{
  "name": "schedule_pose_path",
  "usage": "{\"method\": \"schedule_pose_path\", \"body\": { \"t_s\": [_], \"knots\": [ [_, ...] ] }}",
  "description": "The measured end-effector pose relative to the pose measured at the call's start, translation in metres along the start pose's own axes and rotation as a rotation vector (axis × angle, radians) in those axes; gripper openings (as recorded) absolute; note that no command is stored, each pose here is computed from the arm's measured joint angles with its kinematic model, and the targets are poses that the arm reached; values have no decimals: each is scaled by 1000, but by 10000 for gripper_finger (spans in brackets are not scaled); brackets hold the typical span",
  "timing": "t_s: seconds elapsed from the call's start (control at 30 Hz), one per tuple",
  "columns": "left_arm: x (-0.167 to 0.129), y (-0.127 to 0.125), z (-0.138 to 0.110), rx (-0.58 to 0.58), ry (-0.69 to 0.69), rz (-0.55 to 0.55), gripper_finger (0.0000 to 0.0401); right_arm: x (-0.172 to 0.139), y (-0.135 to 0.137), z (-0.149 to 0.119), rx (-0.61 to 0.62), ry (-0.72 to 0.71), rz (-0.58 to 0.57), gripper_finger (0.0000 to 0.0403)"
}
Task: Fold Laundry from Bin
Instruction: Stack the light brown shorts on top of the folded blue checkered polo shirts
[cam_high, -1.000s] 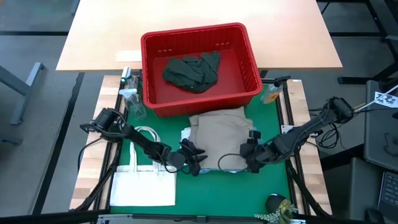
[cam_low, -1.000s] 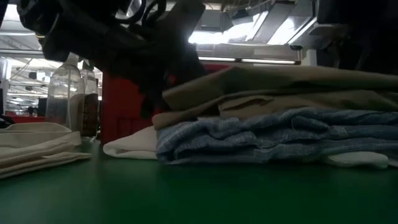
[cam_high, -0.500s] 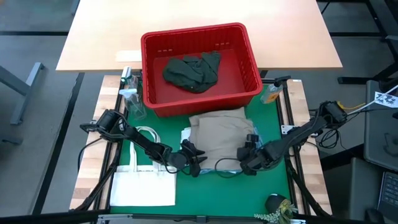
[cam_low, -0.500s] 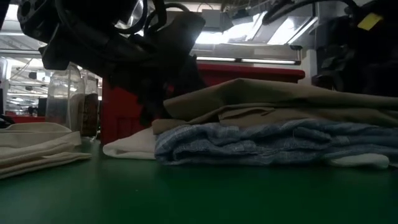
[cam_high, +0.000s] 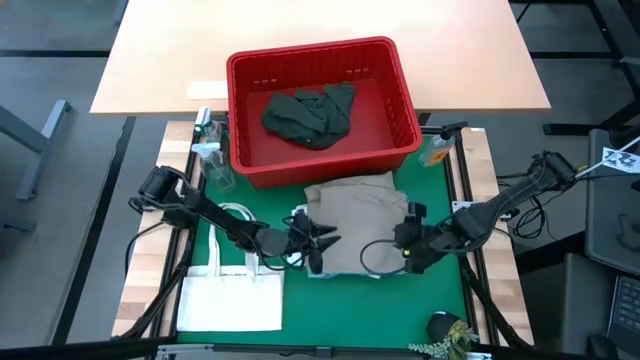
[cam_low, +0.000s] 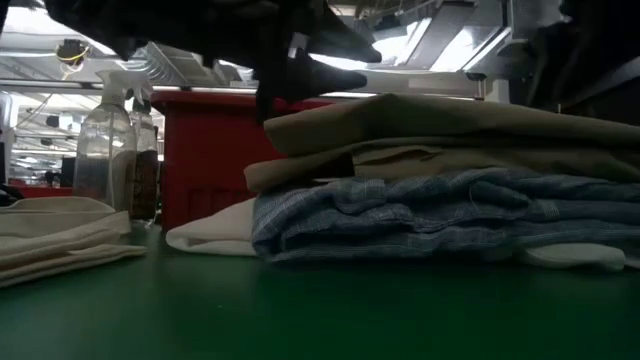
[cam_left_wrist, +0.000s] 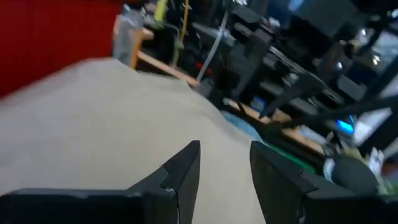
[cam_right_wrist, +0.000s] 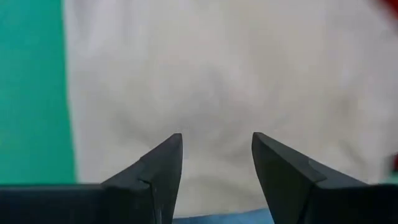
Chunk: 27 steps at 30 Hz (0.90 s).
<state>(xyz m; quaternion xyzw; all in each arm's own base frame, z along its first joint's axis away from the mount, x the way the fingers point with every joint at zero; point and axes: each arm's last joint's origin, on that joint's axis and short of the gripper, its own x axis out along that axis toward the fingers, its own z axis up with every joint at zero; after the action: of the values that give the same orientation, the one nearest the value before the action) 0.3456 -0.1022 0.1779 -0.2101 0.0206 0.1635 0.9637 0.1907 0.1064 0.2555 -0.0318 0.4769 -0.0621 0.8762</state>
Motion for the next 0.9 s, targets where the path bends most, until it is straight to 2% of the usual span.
{"method": "schedule_pose_path", "body": {
  "t_s": [0.1, 0.23, 0.33, 0.4, 0.63, 0.9],
  "knots": [
    [8, 10, 8, -12, -36, 32, 135, -11, -9, 2, -3, -97, -96, 195],
    [20, 28, 17, -24, -64, 93, 135, -18, -18, 4, 11, -215, -283, 195],
    [27, 42, 24, -38, -83, 136, 135, -18, -22, 4, 8, -265, -411, 195],
    [32, 50, 27, -47, -85, 167, 135, -12, -27, 2, 17, -257, -458, 195],
    [41, 71, 33, -41, -66, 206, 135, 23, -52, -12, 91, -117, -486, 195],
    [46, 92, 18, -37, 51, 316, 135, 57, -70, -27, 230, -89, -439, 195]
  ]
}}
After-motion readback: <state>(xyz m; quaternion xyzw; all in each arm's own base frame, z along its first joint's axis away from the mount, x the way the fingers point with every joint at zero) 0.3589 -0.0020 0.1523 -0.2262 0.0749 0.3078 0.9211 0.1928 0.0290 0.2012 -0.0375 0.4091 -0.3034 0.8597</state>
